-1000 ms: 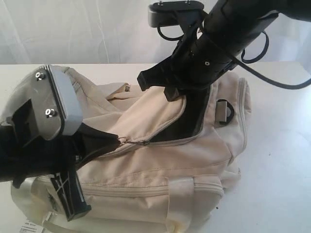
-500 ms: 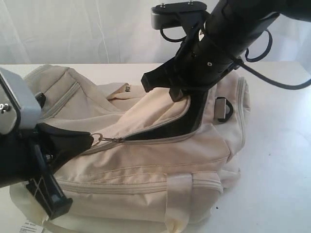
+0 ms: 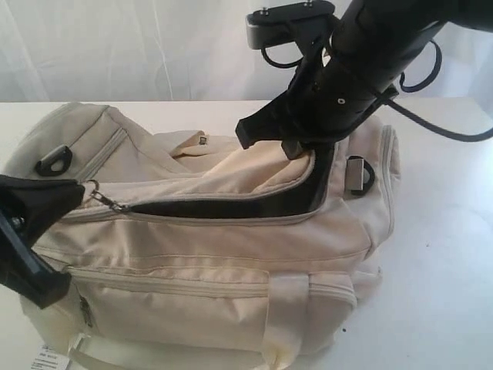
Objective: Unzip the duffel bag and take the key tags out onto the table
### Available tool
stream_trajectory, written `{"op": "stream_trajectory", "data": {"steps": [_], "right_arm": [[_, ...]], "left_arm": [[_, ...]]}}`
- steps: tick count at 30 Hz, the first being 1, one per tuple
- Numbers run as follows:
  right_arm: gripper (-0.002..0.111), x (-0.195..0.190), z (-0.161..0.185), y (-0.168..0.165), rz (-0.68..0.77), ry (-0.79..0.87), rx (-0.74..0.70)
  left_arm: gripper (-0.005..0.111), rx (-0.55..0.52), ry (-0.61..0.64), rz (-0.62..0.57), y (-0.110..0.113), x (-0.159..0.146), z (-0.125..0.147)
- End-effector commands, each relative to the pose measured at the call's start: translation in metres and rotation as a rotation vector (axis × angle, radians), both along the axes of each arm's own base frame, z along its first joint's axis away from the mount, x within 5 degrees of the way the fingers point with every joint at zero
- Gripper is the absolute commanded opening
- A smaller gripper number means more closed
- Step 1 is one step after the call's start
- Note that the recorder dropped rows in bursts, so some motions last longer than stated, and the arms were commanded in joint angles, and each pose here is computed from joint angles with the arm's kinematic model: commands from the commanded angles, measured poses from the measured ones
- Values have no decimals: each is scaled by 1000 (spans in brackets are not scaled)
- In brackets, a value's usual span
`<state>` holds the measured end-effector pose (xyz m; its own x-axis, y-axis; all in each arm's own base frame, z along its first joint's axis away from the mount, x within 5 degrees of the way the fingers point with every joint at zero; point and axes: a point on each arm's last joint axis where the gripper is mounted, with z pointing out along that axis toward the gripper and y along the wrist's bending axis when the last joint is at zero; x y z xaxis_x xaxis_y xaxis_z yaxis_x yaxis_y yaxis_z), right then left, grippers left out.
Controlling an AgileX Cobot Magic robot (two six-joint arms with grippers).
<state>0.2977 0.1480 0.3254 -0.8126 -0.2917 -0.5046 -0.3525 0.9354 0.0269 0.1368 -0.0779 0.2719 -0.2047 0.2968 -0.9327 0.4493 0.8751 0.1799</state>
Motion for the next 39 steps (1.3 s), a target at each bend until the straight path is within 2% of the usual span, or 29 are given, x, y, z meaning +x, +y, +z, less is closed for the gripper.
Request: {"op": "stream_trajectory", "data": {"steps": [1,5,10,13,19,24,27,33,36,39], "right_arm": [[0,-1,6,-6,-8,-24,-36],[0,-2,6,-7,-8,-22,-40],[0,-4,1,-12,-7,-23,-80],[0,-4,-4,-14,-10,-15,-93],[0,-6,-10,-15,-8,-7,-96],[0,-8,-19,-16,-3,5,-106],[0,-8,-21,-16,1,10,-110],[0,-8,-21,-16,2,3,-103],[0,-8,-21,-16,1,11,-107],[0,-8,-21,-16,1,11,-107]], "left_arm": [[0,28,7,136,14,1,-2],[0,44,8,173,17,2,-2],[0,148,5,341,35,4,-3],[0,176,4,367,38,4,-3],[0,225,-12,343,37,4,-2],[0,256,-58,327,35,7,14],[0,309,-83,332,37,8,21],[0,358,-76,282,30,13,18],[0,324,-62,222,21,16,14],[0,242,-30,135,9,23,8]]}}
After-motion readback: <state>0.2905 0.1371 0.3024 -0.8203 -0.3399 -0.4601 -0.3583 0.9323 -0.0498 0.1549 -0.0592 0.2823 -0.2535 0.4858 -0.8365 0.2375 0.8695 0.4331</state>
